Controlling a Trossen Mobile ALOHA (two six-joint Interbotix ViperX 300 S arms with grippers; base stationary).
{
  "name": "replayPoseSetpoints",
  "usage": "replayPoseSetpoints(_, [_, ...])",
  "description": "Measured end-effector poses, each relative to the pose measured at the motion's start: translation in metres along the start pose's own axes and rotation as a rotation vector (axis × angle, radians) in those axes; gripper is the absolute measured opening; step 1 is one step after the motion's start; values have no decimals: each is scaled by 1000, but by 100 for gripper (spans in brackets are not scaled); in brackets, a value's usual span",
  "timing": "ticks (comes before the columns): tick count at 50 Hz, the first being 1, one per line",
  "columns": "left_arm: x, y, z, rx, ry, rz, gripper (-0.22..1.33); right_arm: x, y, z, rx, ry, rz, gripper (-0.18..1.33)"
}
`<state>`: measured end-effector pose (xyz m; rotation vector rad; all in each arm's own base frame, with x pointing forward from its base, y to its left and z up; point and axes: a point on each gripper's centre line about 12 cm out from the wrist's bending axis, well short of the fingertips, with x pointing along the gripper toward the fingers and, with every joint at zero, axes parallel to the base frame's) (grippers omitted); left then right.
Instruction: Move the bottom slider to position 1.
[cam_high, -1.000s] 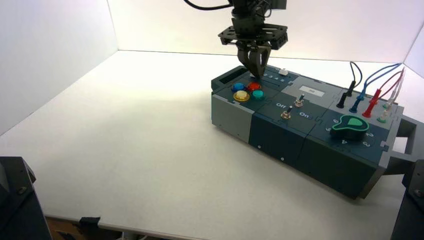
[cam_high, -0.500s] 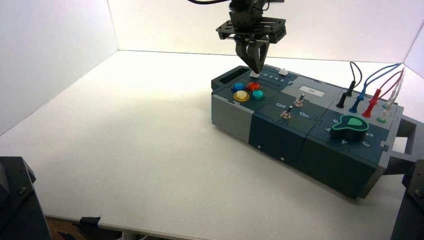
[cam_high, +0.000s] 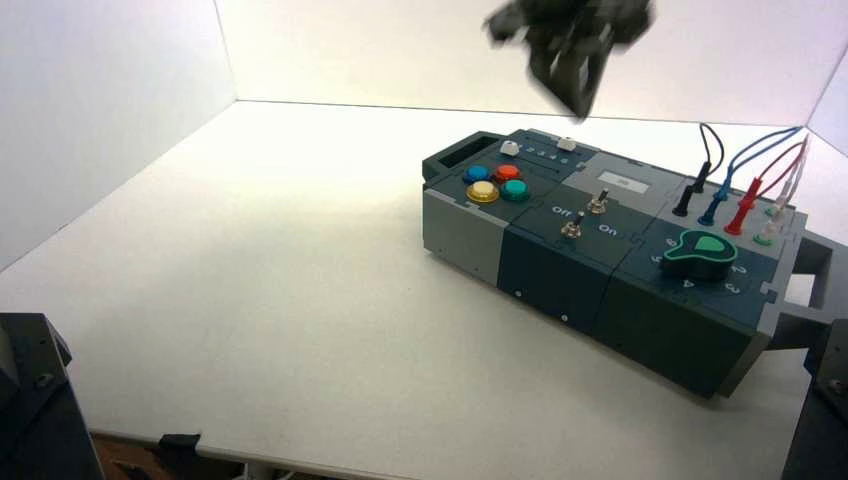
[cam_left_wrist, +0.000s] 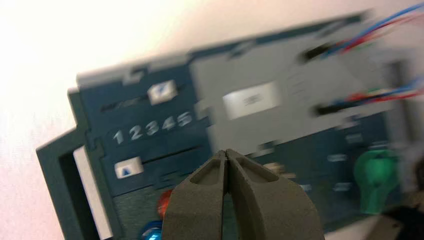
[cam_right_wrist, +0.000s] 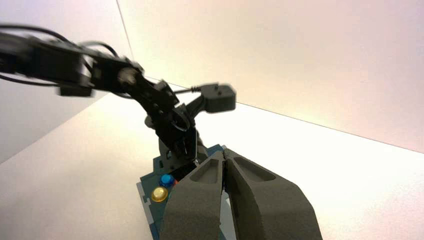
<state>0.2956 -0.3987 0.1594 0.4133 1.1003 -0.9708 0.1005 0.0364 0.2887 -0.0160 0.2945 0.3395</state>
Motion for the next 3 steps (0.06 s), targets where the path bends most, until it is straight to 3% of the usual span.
replayPoseSetpoints(3, [-13,-2,5,2,-35,2,-17,0,0,0,0,2,0,-14])
